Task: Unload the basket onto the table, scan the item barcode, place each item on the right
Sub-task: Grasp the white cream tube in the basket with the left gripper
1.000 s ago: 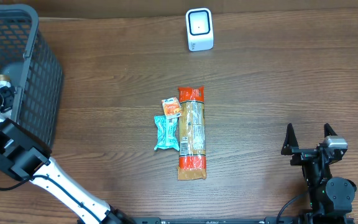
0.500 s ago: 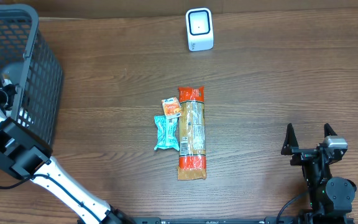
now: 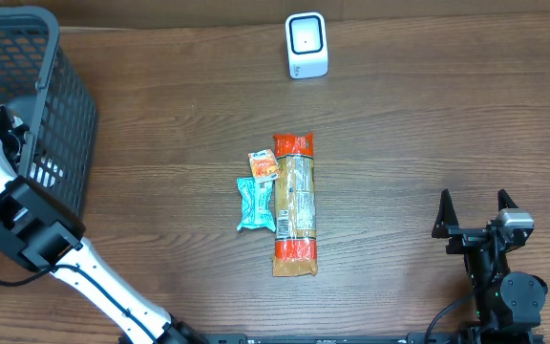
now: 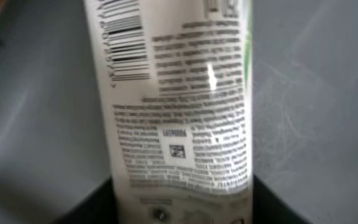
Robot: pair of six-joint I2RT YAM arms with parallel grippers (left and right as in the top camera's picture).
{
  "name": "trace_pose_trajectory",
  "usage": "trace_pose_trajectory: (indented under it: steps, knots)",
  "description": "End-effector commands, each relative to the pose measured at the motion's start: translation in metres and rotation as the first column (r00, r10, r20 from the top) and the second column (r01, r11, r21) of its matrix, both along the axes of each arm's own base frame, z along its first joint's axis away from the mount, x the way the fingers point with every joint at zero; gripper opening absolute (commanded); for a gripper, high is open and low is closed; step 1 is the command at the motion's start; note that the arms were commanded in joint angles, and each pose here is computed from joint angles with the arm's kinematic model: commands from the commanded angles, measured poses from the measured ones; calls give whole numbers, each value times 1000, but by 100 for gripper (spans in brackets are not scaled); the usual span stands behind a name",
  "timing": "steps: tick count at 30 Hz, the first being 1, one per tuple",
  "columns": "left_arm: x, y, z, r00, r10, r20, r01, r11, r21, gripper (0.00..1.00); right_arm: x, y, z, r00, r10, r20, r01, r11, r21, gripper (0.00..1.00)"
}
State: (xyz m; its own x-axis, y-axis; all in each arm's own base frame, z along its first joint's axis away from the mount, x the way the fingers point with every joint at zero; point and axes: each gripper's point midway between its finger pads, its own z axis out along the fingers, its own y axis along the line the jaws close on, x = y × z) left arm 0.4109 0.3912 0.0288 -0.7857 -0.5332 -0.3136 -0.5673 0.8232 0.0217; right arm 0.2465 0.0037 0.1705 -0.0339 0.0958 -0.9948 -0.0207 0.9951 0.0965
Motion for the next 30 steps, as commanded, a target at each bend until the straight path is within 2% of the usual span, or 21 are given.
trace_pose_trajectory:
  steps: [1, 5, 8, 11, 15, 23, 26, 30]
  knots:
    - [-30, -14, -67, 984, -2, -178, -8, 998, -56, 36, 0, -2, -2, 1000, -13, 4, 13, 1000, -5, 100]
    - [-22, -17, -67, 991, -14, -135, 3, 997, -80, 56, 0, -2, -2, 1000, -13, 5, 13, 1000, -5, 100]
    - [-14, -25, -66, 996, -31, -89, 20, 992, -124, 56, 0, -2, -2, 1000, -13, 4, 13, 1000, -5, 100]
    - [-12, -26, -66, 997, -25, -79, 14, 991, -135, 44, 0, -2, -2, 1000, -13, 5, 13, 1000, -5, 100]
    - [-12, -26, -57, 997, 4, -72, -13, 991, -135, 34, 0, -2, -2, 1000, -13, 5, 13, 1000, -5, 100]
    - [-2, -19, 14, 996, 84, 36, -81, 994, -74, 33, 0, -3, -2, 1000, -14, 5, 14, 1000, -5, 100]
    - [2, -18, 59, 989, 106, 105, -103, 994, -32, 34, 0, -2, -2, 1000, -13, 4, 13, 1000, -5, 100]
    - [5, -22, 129, 968, 123, 217, -133, 991, 29, 29, 0, -2, -2, 1000, -13, 4, 13, 1000, -5, 100]
